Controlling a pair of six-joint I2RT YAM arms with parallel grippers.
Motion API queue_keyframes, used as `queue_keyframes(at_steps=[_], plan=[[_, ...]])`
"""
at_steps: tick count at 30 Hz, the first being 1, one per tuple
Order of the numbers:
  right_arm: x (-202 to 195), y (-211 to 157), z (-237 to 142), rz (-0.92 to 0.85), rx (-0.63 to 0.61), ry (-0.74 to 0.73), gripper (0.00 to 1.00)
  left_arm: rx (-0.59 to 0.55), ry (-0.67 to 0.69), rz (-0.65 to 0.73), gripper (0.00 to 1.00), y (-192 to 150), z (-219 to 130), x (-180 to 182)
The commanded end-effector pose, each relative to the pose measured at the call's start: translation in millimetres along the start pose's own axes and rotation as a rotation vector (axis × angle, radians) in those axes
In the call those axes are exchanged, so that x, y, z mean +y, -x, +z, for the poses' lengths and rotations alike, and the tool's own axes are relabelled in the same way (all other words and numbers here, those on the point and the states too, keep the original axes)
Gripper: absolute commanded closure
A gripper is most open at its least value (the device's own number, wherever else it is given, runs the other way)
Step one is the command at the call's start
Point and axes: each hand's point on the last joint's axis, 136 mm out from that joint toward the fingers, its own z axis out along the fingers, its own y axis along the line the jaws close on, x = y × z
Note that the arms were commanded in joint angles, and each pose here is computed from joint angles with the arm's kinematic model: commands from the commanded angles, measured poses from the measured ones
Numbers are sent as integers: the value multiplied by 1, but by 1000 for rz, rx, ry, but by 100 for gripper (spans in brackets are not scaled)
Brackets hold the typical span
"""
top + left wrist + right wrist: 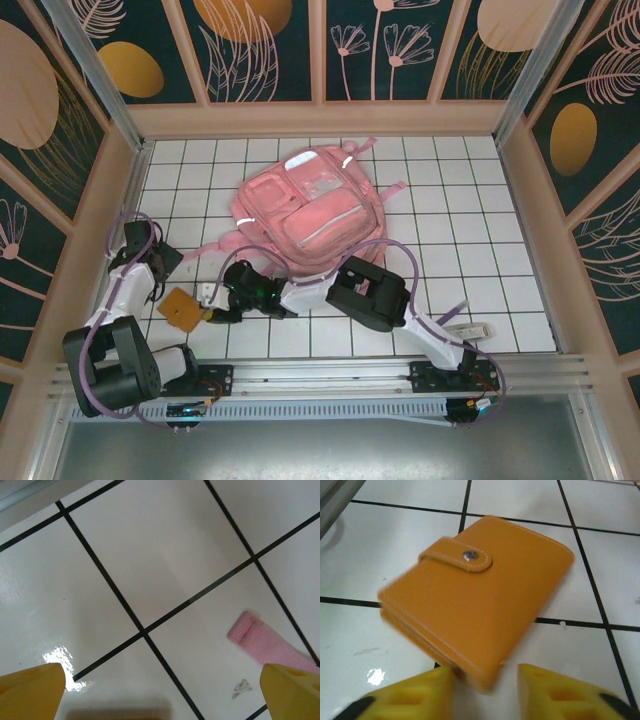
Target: Pack the student bag
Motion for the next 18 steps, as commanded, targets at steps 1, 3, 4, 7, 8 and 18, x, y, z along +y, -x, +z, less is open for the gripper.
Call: queue_keyframes(at_steps=[1, 3, 4, 7, 8, 18], plan=[[-1, -21, -5, 2, 37, -22, 85, 17, -23, 13, 1, -8, 0, 2], [-2, -18, -14, 23, 23, -23, 99, 16, -77, 48, 1, -10, -2, -6], [-5, -12, -19, 35, 6, -39, 100, 23, -120, 71, 1, -11, -3, -12], [-16, 12, -41, 87, -92, -127, 100, 37, -162, 89, 1, -12, -10, -20], [-20, 21, -49, 109, -129, -156, 100, 33, -177, 90, 1, -10, -14, -23], [-32, 17, -123, 109, -169, -375, 100, 175, -291, -40, 7, -48, -22, -27]])
